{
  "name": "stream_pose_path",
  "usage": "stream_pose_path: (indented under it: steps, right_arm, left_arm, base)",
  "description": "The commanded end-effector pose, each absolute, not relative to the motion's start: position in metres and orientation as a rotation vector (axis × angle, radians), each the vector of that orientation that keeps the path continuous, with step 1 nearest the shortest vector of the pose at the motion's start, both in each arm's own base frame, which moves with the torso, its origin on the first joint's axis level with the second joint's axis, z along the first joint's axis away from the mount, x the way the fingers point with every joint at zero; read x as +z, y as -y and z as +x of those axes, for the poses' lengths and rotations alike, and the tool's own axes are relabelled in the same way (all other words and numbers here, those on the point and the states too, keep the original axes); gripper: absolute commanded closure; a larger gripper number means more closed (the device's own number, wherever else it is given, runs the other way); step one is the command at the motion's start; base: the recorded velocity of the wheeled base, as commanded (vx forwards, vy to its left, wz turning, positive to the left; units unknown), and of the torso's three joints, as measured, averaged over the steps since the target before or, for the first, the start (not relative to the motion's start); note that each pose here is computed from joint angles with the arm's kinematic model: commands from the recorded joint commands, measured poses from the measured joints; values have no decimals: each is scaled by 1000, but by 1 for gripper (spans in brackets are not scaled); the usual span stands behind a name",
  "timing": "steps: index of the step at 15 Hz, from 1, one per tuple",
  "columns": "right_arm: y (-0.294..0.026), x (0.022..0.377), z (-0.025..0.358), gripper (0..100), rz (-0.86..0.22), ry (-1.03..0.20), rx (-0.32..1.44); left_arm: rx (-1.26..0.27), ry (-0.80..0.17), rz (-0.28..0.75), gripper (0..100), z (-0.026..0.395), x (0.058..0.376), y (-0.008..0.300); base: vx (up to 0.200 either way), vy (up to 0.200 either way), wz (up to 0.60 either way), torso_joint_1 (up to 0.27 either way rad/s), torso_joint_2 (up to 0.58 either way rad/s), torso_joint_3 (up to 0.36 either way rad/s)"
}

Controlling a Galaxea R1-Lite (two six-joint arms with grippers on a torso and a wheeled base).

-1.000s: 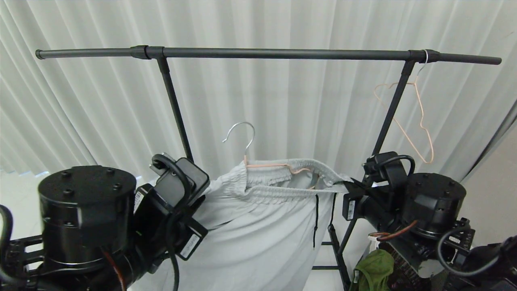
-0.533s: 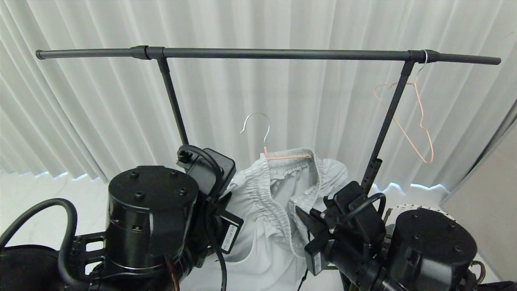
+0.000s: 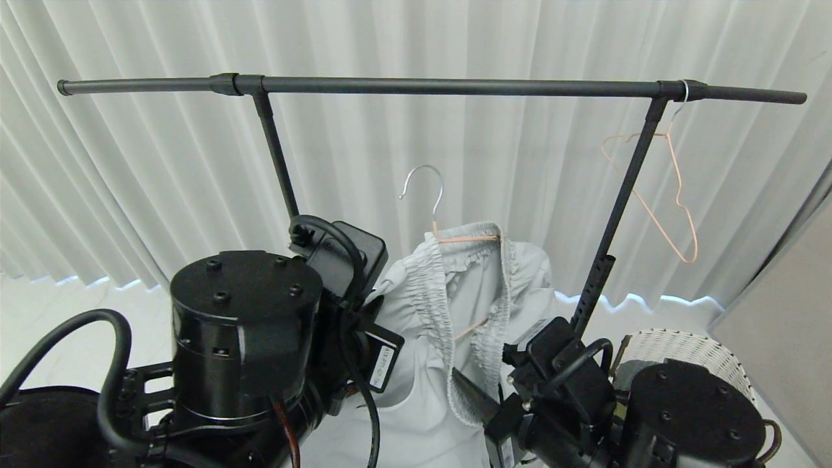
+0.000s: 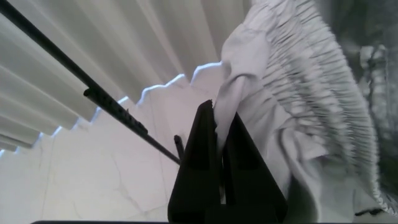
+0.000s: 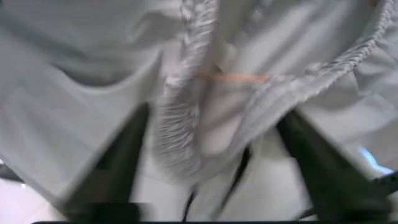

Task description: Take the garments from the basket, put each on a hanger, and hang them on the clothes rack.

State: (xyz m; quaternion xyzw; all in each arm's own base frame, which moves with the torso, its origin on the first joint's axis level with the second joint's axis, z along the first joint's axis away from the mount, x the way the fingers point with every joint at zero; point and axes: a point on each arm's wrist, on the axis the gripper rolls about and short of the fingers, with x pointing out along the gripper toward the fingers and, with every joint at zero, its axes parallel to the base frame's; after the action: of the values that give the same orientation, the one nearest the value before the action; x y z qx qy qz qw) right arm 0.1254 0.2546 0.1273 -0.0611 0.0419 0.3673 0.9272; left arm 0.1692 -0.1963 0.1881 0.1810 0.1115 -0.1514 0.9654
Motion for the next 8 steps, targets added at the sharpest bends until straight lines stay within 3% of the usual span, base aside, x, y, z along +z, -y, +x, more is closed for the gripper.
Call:
stream_pose_path:
  steps: [1,5,8]
  right_arm:
    - [-247,125,123,0,-138,-97,748]
    - [-226,120,115,0,-165,-126,743]
    - [-198,117,113,0,-191,-150,702]
  left_arm:
    - [-314,-217,361,100,167,190,196]
    - [-388,-182,345,100,159,197,192]
    - [-565,-131,408,100,144,202,178]
  base:
    - [0,0,0,0,0,0]
    - [0,0,0,0,0,0]
    - [0,0,0,0,0,0]
